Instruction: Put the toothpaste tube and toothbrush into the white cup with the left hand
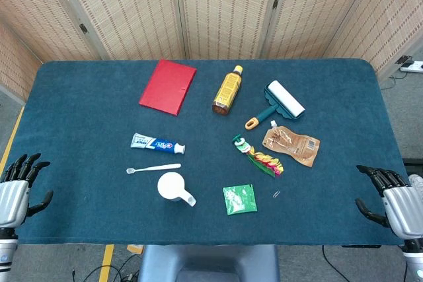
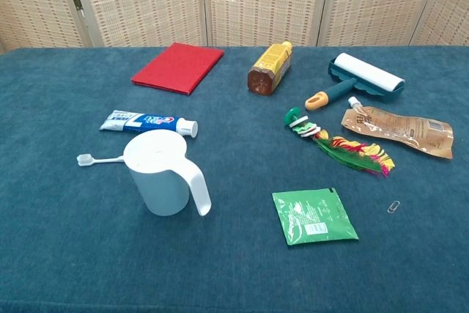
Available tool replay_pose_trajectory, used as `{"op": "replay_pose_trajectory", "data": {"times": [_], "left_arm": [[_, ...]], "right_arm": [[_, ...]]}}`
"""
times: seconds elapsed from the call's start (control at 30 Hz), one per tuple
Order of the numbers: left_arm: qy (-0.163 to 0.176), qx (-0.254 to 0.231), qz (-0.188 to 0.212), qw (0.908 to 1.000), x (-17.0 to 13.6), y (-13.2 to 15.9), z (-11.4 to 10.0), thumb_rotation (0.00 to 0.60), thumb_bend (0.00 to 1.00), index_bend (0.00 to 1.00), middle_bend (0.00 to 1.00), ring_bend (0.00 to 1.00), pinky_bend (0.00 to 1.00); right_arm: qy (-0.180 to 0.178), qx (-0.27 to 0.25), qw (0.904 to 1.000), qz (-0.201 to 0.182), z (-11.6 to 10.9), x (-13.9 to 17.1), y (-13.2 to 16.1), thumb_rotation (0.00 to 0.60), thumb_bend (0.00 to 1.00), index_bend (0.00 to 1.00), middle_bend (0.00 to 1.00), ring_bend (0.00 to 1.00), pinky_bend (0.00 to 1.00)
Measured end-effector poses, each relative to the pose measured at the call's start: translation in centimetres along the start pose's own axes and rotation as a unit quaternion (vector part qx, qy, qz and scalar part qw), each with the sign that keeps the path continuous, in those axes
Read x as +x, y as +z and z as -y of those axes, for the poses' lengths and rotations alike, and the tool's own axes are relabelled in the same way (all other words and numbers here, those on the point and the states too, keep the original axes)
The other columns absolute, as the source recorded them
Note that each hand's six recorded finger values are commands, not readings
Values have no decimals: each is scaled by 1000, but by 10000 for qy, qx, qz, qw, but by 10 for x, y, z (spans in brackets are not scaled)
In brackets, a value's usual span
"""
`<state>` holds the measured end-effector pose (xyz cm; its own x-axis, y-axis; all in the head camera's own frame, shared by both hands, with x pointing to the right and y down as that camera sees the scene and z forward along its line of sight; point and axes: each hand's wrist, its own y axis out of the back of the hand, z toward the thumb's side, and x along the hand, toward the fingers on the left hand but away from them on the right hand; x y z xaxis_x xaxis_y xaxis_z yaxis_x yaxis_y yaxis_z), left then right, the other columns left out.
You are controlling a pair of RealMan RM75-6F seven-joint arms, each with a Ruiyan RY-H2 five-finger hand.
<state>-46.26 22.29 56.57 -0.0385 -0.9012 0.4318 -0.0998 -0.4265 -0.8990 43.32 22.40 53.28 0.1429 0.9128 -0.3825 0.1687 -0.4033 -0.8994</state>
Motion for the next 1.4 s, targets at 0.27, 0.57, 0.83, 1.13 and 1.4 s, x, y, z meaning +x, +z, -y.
{"op": "replay_pose_trajectory", "data": {"times": [0.27,0.57,0.83,1.13,1.4], "left_arm": [[7,48,164,9999,4,9,2,600,385,248,144,24,148],[-61,112,774,9969,47,38,2,600,385,255,144,24,148],[-483,350,1469,9874,110,83,20,600,385,264,144,24,148],[-971,569,1867,9760,174,141,54,600,385,272,144,24,148],[-1264,955,2076,9653,198,177,91,600,385,271,144,24,148]], "right_arm": [[-44,-8,10000,23,-3,3,-1,600,225,193,282,249,264],[-114,46,9999,-50,-7,1,1,600,224,193,282,249,264],[-152,128,9998,-39,-8,1,2,600,224,193,282,249,264],[-199,158,9996,103,-10,5,-4,600,224,193,282,249,264],[-210,173,9995,175,-12,5,-8,600,225,193,282,249,264]]}}
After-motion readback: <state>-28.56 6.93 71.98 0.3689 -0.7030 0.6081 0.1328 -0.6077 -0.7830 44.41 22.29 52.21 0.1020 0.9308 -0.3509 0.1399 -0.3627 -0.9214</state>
